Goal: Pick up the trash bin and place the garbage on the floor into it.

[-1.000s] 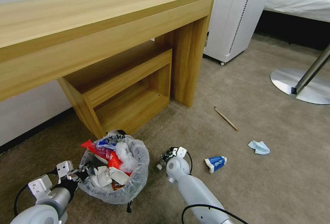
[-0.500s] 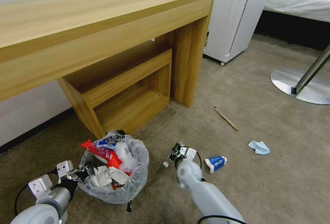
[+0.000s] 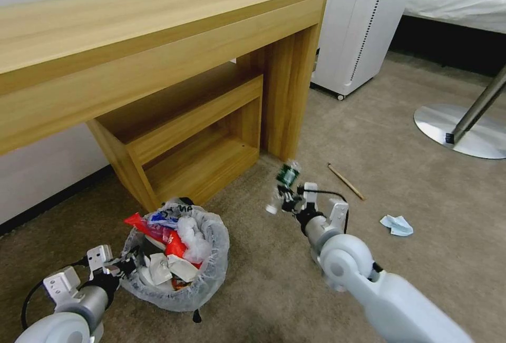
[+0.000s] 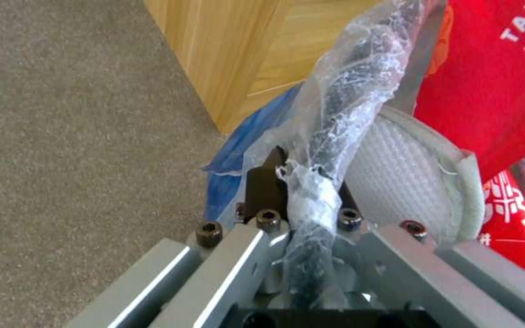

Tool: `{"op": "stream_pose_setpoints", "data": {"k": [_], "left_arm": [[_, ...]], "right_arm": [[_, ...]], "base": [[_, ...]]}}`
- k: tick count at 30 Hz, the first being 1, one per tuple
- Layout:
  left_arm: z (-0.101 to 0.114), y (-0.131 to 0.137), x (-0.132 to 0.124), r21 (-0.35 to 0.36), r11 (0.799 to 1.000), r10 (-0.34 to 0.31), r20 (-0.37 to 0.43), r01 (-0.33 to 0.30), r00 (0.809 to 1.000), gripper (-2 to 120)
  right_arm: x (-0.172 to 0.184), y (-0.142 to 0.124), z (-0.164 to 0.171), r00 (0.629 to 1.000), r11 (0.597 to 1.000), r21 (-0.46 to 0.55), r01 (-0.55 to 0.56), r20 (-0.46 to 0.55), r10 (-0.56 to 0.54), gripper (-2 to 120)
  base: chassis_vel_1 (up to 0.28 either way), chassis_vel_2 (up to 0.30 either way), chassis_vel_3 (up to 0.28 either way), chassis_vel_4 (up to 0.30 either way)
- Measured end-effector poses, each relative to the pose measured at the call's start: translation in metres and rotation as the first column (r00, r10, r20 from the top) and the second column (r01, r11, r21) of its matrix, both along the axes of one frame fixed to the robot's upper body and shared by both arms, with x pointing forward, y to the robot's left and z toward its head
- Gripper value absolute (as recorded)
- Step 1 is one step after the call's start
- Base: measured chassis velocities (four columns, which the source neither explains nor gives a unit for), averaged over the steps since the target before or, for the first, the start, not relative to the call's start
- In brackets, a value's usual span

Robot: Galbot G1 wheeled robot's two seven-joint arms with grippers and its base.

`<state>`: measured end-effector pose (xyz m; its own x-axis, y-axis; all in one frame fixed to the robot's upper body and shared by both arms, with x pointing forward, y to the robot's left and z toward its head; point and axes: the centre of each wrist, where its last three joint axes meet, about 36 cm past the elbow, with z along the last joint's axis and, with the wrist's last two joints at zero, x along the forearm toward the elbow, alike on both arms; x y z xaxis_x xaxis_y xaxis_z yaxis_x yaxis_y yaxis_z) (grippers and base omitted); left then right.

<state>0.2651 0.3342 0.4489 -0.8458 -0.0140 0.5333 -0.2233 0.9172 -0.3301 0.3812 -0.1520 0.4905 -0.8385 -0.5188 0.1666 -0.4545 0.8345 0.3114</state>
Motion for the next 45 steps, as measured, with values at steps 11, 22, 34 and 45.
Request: {"op": "stream_pose_setpoints", "data": {"k": [11, 22, 34, 45], "left_arm": [[0.007, -0.005, 0.0, -0.003, 1.0, -0.007, 0.018, 0.007, 1.0, 1], [0.011, -0.007, -0.001, -0.009, 1.0, 0.002, 0.031, -0.002, 1.0, 1], [0.009, -0.003, 0.001, -0.017, 1.0, 0.016, 0.033, -0.016, 0.999, 1], [0.003, -0.001, 0.006, -0.029, 0.999, 0.021, 0.032, -0.021, 0.999, 1]], "right_arm": [[-0.005, 0.029, 0.009, 0.932, 0.936, -0.09, -0.34, 0.103, 0.348, 7], [0.003, 0.071, -0.018, 0.843, 0.85, -0.13, -0.51, 0.118, 0.524, 7], [0.007, 0.097, -0.069, 0.836, 0.822, -0.198, -0.534, 0.022, 0.549, 7], [0.005, 0.105, -0.084, 0.817, 0.797, -0.226, -0.561, 0.004, 0.576, 14]], "base": [[0.0, 0.0, 0.0, 0.0], [0.0, 0.0, 0.0, 0.0], [0.0, 0.0, 0.0, 0.0], [0.0, 0.0, 0.0, 0.0]]}}
